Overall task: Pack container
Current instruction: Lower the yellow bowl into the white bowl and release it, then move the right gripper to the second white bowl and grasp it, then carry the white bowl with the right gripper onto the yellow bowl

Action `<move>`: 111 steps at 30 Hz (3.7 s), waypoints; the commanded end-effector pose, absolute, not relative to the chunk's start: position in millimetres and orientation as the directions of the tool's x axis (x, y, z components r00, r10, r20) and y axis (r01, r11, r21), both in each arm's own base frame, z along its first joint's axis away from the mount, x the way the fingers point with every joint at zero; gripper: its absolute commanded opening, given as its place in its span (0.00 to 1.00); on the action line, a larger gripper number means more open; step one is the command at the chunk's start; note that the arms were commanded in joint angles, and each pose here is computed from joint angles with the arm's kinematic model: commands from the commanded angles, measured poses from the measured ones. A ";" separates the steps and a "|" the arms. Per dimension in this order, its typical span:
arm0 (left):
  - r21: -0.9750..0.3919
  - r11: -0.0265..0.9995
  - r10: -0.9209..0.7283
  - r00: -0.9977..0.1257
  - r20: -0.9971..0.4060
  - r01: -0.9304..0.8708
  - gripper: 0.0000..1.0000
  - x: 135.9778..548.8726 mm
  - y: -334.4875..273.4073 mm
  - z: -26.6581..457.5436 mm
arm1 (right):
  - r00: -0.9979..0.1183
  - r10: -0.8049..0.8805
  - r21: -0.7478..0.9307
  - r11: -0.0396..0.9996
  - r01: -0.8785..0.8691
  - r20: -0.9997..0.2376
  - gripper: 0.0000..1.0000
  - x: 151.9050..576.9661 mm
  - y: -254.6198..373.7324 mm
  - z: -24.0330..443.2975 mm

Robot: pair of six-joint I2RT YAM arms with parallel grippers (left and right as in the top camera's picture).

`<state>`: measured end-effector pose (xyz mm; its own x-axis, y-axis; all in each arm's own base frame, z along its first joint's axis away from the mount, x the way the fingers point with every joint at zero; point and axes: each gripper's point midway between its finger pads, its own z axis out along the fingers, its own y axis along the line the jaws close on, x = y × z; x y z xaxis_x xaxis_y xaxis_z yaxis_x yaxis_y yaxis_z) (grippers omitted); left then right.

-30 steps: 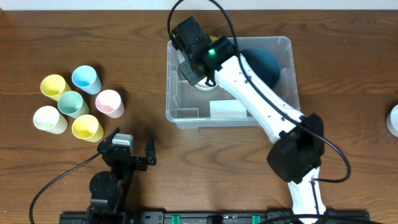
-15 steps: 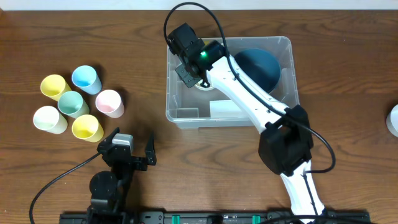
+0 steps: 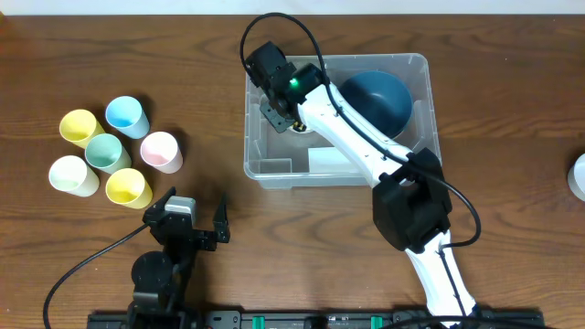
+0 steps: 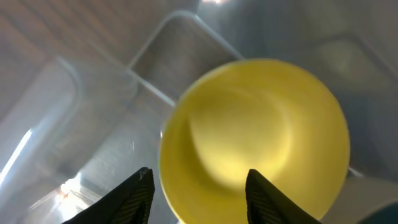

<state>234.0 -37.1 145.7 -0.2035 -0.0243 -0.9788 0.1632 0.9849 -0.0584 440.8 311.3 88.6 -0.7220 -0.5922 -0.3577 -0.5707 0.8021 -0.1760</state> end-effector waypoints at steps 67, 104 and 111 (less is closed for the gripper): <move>-0.062 0.984 -0.019 -0.245 -0.969 0.170 0.98 232.3 -38.3 131.5 | -0.697 0.659 0.009 0.728 0.685 -0.282 0.56 311.2 -307.6 95.3; -0.062 0.984 -0.019 -0.245 -0.969 0.170 0.98 232.3 -38.3 131.5 | -0.670 0.697 0.039 0.700 0.713 -0.255 0.40 297.0 -316.8 1.8; -0.062 0.984 -0.019 -0.245 -0.969 0.170 0.98 232.3 -38.3 131.5 | -0.639 0.730 0.067 0.670 0.740 -0.241 0.07 297.7 -312.2 1.2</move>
